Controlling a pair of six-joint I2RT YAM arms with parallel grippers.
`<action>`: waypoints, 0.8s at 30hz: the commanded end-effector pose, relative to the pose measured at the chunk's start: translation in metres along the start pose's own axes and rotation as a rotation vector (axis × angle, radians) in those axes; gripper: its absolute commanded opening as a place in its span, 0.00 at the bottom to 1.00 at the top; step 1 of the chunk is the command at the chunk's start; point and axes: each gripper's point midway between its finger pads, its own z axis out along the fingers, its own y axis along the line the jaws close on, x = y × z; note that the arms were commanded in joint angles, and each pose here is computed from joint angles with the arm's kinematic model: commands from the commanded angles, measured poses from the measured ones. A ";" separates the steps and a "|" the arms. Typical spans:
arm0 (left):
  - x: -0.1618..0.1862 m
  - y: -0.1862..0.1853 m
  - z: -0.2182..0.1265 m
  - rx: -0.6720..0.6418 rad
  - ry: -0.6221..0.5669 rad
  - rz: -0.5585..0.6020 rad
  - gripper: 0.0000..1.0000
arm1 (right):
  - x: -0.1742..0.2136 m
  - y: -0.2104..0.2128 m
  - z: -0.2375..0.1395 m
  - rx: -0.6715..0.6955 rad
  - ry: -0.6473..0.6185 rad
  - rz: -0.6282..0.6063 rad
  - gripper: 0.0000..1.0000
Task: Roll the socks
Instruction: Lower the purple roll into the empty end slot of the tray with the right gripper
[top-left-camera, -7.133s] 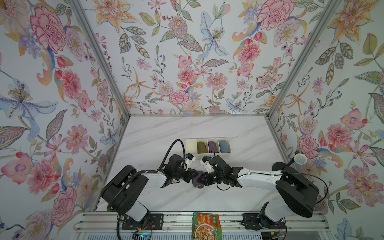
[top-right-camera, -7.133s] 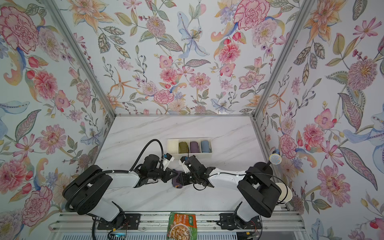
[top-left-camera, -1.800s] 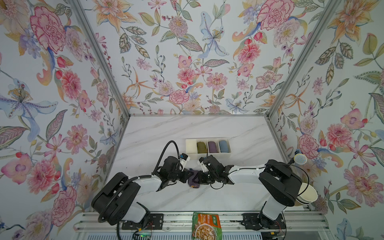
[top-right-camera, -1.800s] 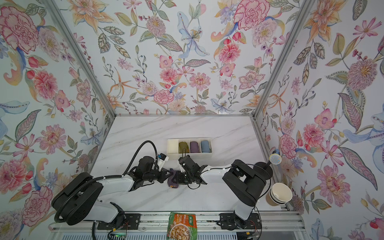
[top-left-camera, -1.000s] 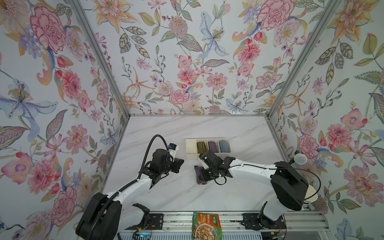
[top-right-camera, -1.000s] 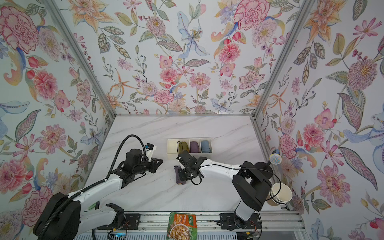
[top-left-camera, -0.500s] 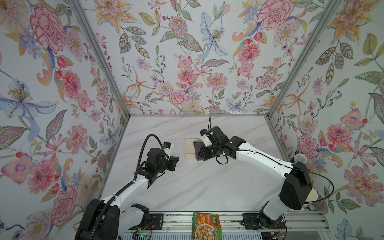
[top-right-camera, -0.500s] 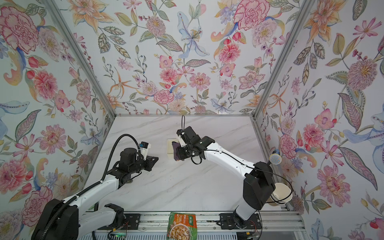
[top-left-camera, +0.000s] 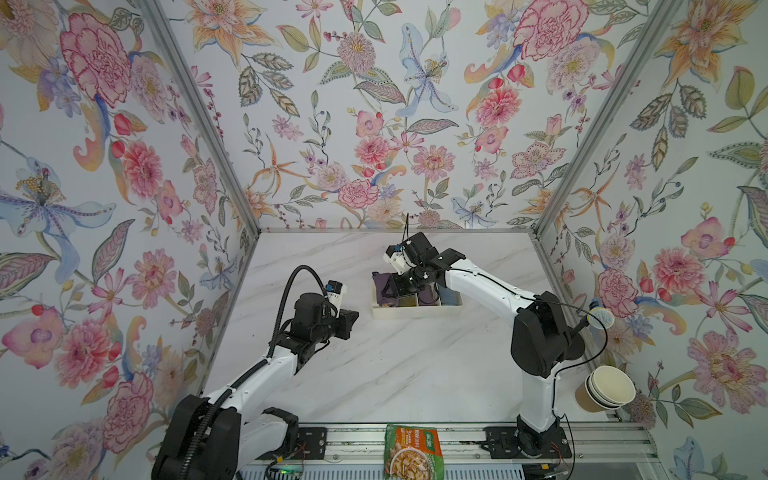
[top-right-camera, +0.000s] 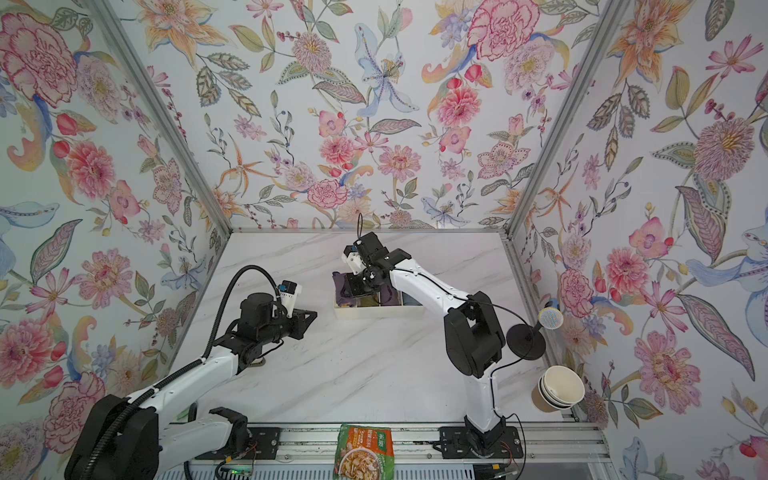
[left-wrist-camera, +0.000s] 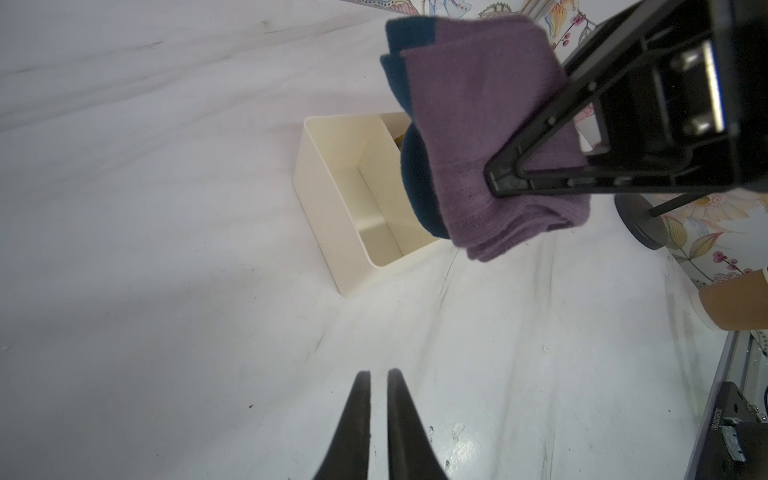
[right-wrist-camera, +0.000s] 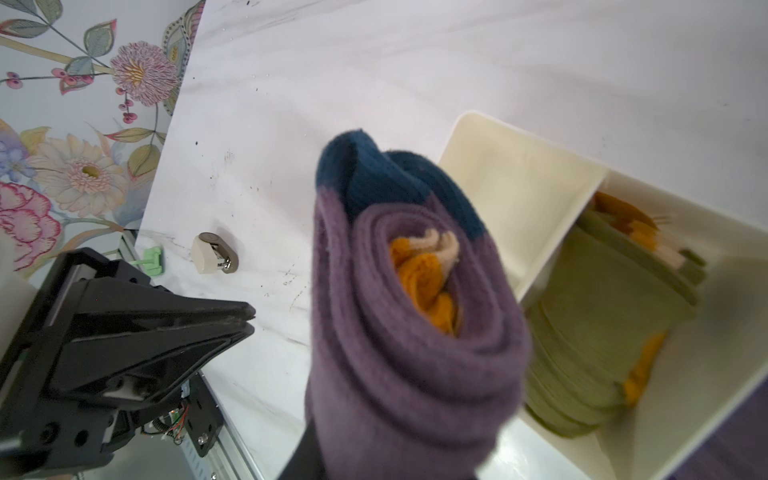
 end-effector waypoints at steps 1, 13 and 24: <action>-0.009 -0.001 0.000 0.014 -0.011 0.013 0.13 | -0.007 0.009 0.003 -0.082 0.013 -0.007 0.00; -0.008 -0.001 0.002 0.022 -0.003 0.009 0.13 | -0.004 -0.034 0.035 -0.037 0.070 0.094 0.00; -0.004 0.001 0.006 0.022 0.015 0.005 0.13 | 0.011 -0.075 0.056 0.152 0.150 0.111 0.00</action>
